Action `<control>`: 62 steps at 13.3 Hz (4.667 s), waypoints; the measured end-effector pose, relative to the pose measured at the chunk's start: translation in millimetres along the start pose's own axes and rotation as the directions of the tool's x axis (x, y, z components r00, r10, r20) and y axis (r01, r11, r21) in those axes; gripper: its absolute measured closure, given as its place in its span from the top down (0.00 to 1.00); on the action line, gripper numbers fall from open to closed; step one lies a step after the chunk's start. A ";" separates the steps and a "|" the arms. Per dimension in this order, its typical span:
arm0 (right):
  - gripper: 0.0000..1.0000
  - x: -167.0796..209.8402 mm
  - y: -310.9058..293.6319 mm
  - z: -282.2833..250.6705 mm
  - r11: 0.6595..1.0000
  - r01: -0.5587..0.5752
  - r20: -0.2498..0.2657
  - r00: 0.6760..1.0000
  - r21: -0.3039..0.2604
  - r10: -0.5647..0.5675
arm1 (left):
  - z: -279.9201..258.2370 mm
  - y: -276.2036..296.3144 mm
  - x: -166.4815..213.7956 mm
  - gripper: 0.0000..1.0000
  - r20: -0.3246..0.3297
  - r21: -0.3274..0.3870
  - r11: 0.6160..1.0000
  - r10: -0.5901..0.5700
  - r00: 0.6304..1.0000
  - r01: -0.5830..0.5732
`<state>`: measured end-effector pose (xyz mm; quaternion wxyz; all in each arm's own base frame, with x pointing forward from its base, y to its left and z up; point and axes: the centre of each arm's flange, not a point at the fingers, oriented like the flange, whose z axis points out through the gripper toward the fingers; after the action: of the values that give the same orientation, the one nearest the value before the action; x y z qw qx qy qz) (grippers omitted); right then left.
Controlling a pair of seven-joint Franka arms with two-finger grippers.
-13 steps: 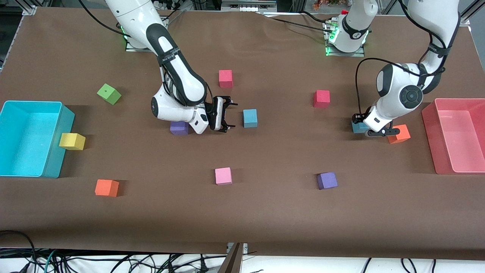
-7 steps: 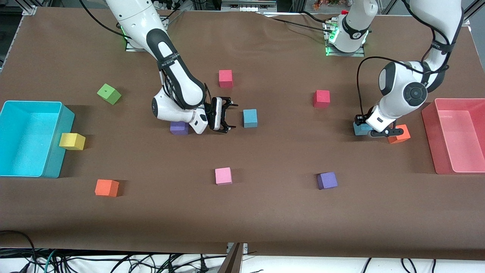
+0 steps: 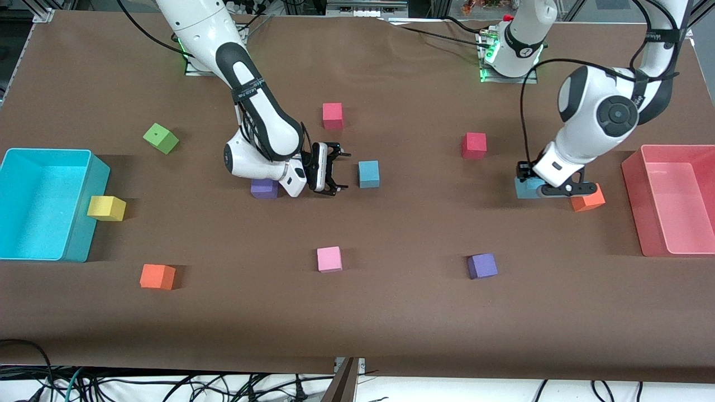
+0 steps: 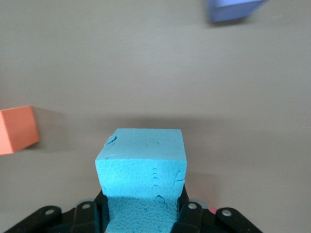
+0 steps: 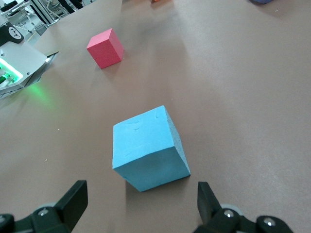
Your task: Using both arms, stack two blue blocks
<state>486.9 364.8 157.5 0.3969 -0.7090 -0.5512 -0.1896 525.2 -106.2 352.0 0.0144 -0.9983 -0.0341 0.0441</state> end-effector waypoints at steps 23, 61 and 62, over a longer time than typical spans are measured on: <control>1.00 -6.8 4.3 -3.6 1.000 0.000 -0.006 1.000 0.007 0.000 | 69.5 371.6 -82.2 0.52 0.077 -0.100 0.978 -0.178 0.981 0.185; 1.00 -16.5 33.9 -134.7 0.950 -0.020 0.144 0.989 0.312 -0.027 | -120.7 181.2 -2.9 1.00 0.008 -0.139 0.961 -0.240 0.971 0.239; 1.00 -5.2 36.3 -160.2 0.938 -0.048 0.203 0.979 0.343 -0.024 | -137.2 148.0 -2.8 1.00 0.018 -0.127 0.969 -0.213 0.977 0.214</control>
<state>546.0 235.1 239.2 0.4578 -0.6472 -0.6094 -0.0133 544.6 -257.5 484.1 -0.0454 -0.9876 -0.1442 0.0422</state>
